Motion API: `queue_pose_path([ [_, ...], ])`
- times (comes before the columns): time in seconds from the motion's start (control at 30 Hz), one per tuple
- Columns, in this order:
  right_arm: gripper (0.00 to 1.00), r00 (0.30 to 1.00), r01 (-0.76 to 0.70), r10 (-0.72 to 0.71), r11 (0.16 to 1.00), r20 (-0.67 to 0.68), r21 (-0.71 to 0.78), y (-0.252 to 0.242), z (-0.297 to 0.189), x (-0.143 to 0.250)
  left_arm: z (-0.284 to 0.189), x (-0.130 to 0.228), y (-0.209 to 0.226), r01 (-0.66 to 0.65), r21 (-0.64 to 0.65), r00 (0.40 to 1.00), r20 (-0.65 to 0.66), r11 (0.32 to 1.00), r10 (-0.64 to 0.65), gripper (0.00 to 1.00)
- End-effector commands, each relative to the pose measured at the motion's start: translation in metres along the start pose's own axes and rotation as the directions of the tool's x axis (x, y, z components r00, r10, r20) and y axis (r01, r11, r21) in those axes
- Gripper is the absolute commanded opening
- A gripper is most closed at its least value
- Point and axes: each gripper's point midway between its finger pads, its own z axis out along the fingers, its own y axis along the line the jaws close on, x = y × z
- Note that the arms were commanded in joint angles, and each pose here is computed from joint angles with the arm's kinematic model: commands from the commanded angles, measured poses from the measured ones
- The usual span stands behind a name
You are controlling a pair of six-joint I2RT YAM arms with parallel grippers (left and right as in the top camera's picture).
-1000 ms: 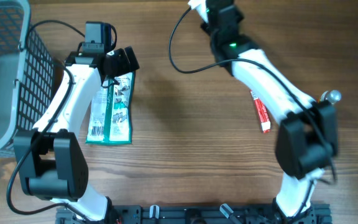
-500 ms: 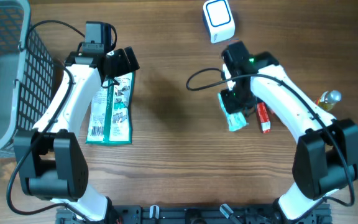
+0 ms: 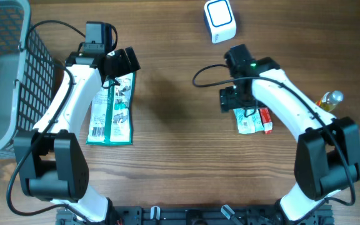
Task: Scan the item barcode
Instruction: 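Carry the wipes pack right and set it beside the red packet, then move the right gripper left toward the table center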
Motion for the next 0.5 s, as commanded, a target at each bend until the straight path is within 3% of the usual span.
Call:
queue_pose_path([
  [0.0,0.89,0.998,0.027,-0.024,0.999,0.052,-0.047,0.037,-0.01,0.0,-0.001,-0.003,0.002,-0.003,-0.008,1.0,0.01,1.0,0.003,1.0],
  [0.1,0.9,0.991,0.103,-0.084,0.974,0.103,-0.2,0.089,-0.022,-0.001,-0.001,-0.003,0.002,-0.003,-0.008,1.0,0.01,1.0,0.003,1.0],
  [0.17,1.0,0.981,0.179,-0.13,0.898,0.145,-0.402,0.142,-0.037,0.0,-0.001,-0.003,0.002,-0.003,-0.008,1.0,0.01,1.0,0.003,1.0],
  [0.23,1.0,0.982,0.172,-0.109,0.848,0.152,-0.502,0.167,-0.048,0.0,-0.001,-0.003,0.002,-0.003,-0.008,1.0,0.01,1.0,0.003,1.0],
  [0.27,0.81,0.984,0.16,-0.099,0.848,0.146,-0.505,0.17,-0.049,0.002,-0.001,-0.003,0.002,-0.003,-0.008,1.0,0.01,1.0,0.003,1.0],
  [0.3,0.36,0.983,0.172,-0.112,0.846,0.148,-0.504,0.175,-0.049,0.004,-0.001,-0.003,0.002,-0.003,-0.008,1.0,0.01,1.0,0.003,1.0],
  [0.33,0.19,0.982,0.179,-0.119,0.845,0.15,-0.504,0.177,-0.047,0.006,-0.001,-0.003,0.002,-0.003,-0.008,1.0,0.01,1.0,0.003,1.0],
  [0.37,0.08,0.98,0.185,-0.121,0.844,0.158,-0.504,0.179,-0.044,0.006,-0.001,-0.003,0.002,-0.003,-0.008,1.0,0.01,1.0,0.003,1.0],
  [0.47,0.15,0.978,0.191,-0.119,0.84,0.17,-0.507,0.18,-0.027,0.011,-0.001,-0.003,0.002,-0.003,-0.008,1.0,0.01,1.0,0.003,1.0],
])
